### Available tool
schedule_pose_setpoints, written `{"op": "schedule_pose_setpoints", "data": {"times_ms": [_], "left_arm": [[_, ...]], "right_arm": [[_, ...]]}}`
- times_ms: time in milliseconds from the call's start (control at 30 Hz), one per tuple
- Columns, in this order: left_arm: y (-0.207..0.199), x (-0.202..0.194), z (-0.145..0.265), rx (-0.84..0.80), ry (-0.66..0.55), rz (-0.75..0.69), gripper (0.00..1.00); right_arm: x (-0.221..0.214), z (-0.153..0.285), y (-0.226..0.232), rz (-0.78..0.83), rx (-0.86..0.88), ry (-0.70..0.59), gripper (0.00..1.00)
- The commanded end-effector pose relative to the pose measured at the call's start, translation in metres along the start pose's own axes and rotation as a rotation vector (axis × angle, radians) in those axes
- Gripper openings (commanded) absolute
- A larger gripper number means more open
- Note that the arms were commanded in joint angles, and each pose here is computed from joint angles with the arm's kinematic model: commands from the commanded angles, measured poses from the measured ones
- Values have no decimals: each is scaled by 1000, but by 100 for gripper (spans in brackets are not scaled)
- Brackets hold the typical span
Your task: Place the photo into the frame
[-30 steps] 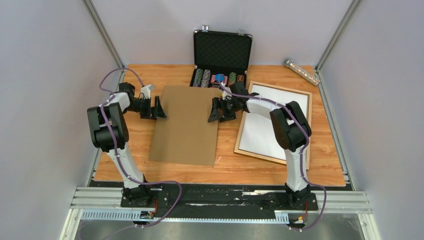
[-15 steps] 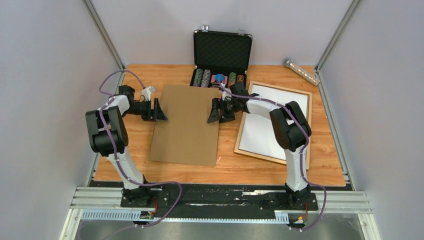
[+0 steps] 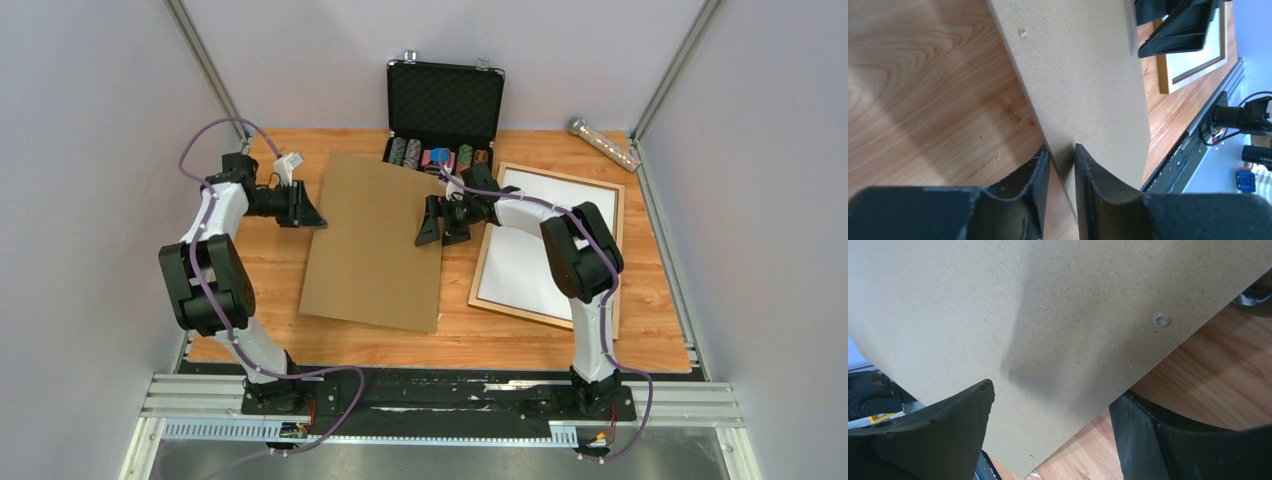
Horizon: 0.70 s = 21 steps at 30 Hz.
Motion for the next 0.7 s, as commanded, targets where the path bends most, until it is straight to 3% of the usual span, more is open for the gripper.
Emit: {"op": "schedule_pose_setpoints", "data": {"times_ms": [0,100,167,667], "left_arm": [[-33,35,32,-19,-94,-105,27],[-47,47,45,-6,-117,-125,8],[-57,52,52,9,-128,-137,0],[-116,88,77,278,-106,-217,0]], "right_arm": [[11,21,17,60,69,-38,84],[12,25,15,57,85,-25,85],[14,29,13,59,88,-23,86],[15,79,43,193,196,-44,87]]}}
Point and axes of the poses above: each gripper's point midway between its finger pads, its own z axis back along the fingers, its own y axis along the line the jaws close on, x = y × z, the point moved 8 cm from there along z, back along the fingers, and after that the axes turned 15 degrees about -z, right-handed, at the moved point
